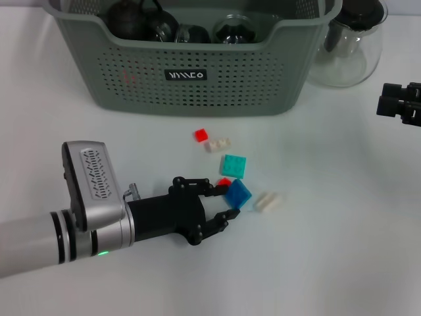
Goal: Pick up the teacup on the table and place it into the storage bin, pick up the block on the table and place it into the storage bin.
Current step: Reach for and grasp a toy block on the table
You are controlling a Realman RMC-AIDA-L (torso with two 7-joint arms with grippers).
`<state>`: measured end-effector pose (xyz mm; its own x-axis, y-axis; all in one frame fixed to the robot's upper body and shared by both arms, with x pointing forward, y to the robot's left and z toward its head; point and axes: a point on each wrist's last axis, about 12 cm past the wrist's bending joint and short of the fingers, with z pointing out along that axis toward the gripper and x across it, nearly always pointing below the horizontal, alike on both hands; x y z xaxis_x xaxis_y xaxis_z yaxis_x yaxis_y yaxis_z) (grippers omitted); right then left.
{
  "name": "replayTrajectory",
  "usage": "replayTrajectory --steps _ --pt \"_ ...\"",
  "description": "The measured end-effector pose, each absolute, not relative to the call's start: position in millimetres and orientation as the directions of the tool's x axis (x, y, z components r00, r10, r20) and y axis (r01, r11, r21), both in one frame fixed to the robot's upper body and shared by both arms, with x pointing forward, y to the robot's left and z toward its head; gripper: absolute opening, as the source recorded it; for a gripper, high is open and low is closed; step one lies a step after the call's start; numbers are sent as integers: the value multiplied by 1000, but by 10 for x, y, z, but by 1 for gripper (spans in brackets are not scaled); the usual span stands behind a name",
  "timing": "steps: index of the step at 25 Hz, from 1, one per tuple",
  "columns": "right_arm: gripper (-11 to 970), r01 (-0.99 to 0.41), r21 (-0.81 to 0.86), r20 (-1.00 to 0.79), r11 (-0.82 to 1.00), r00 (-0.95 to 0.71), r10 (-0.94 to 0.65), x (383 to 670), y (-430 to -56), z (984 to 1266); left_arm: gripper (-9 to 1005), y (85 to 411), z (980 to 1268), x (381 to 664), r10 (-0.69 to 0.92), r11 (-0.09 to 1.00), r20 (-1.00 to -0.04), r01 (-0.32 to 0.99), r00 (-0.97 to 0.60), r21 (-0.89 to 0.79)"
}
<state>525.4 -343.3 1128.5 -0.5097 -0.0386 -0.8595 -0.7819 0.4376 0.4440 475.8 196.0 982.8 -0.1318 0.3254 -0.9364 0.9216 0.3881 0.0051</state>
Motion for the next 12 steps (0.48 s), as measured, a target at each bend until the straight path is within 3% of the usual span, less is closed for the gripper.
replayTrajectory --steps 12 --pt "507 -781 445 -859 438 -511 -38 5251 -3435 11283 443 1973 9833 4741 286 426 -946 905 -150 -15"
